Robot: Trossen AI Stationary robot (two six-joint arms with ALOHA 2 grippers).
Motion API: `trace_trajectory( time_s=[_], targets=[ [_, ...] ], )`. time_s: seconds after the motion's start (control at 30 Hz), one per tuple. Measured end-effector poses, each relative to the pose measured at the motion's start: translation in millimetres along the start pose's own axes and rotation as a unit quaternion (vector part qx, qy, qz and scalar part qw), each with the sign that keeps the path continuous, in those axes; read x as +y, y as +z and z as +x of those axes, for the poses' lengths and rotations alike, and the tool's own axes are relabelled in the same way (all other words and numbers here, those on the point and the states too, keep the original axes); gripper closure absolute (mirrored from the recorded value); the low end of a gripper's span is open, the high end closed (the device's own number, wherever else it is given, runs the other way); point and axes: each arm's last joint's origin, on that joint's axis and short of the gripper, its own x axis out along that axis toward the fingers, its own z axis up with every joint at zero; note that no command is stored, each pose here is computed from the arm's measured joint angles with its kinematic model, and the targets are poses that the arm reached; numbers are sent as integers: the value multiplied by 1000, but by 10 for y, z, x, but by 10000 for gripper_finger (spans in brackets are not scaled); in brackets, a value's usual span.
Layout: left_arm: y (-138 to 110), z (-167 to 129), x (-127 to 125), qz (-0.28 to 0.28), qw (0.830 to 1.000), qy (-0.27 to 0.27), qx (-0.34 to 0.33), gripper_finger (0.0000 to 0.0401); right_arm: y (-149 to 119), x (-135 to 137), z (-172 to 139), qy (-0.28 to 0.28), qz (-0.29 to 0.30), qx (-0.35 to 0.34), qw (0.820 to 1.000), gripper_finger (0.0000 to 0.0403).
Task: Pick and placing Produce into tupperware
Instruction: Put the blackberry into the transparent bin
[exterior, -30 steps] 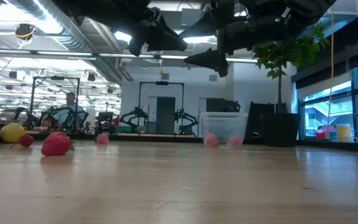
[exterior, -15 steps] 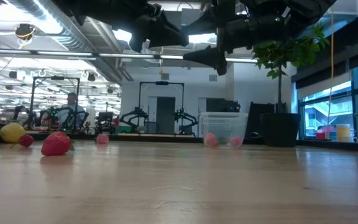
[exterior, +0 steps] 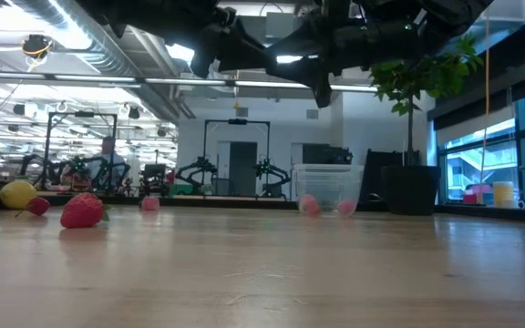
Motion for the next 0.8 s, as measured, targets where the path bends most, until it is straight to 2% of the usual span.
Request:
trace_trajectory(
  time_s=[0.1,0.6,0.7,0.8],
  targets=[
    [-2,0,-1,-1,1000,0,2,291,-1,-1,0,0,-9,1,1000,291],
    [-6,0,-7,0,1000,-4,3,291,-4,-2,0,-1,-9,2,1000,291],
    [-10,0,-5,-13,1000,1,8,279,-4,-4,0,-2,-9,2,1000,292],
    [-24,-1,-17,-31,999,-2,17,247,-14,-15,0,-8,-10,6,1000,292]
  ],
)
